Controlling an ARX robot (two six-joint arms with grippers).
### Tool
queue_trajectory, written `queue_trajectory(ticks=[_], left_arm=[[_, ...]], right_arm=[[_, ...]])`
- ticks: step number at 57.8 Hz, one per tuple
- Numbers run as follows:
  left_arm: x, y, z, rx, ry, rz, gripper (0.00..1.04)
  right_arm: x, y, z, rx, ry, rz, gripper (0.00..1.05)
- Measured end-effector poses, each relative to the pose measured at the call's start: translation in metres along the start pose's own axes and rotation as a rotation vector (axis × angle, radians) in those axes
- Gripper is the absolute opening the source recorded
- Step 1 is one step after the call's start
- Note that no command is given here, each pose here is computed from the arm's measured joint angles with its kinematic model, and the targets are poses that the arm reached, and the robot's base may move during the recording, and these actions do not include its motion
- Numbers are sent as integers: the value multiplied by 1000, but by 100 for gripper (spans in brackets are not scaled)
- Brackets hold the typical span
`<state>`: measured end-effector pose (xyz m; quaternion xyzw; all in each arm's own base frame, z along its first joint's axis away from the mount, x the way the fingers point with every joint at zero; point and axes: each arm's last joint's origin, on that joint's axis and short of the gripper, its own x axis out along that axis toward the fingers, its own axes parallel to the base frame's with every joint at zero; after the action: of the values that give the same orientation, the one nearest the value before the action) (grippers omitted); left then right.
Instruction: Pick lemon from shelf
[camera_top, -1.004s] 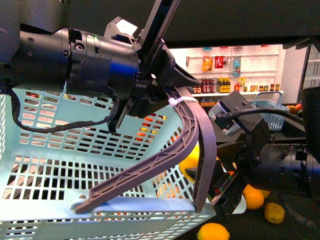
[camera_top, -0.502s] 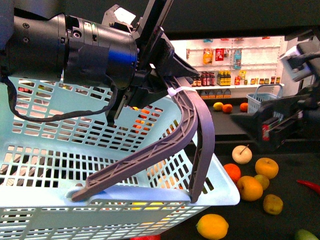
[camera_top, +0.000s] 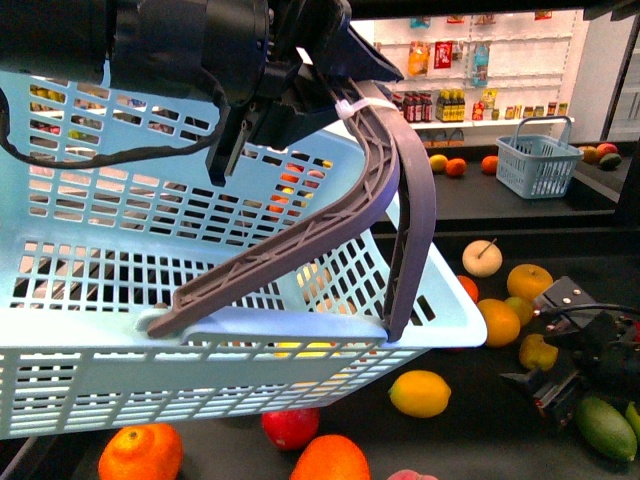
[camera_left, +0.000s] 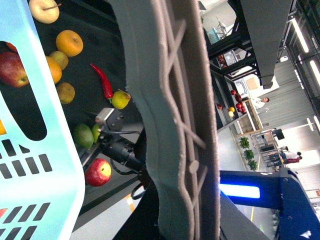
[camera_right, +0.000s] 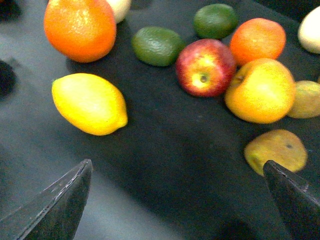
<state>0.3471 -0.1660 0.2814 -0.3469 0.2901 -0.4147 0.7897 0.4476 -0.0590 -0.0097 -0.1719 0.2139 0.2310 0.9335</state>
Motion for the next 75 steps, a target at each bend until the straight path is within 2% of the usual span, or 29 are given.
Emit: queue_trajectory(ticks=[19, 57, 75], left_arm=[[0, 0, 0, 0, -1, 1, 9], [0, 0, 0, 0, -1, 1, 9], [0, 0, 0, 0, -1, 1, 9]], right_arm=[[67, 36, -6, -132, -9, 103, 102], [123, 45, -8, -129, -4, 119, 102], [144, 52, -17, -94, 41, 110, 102]])
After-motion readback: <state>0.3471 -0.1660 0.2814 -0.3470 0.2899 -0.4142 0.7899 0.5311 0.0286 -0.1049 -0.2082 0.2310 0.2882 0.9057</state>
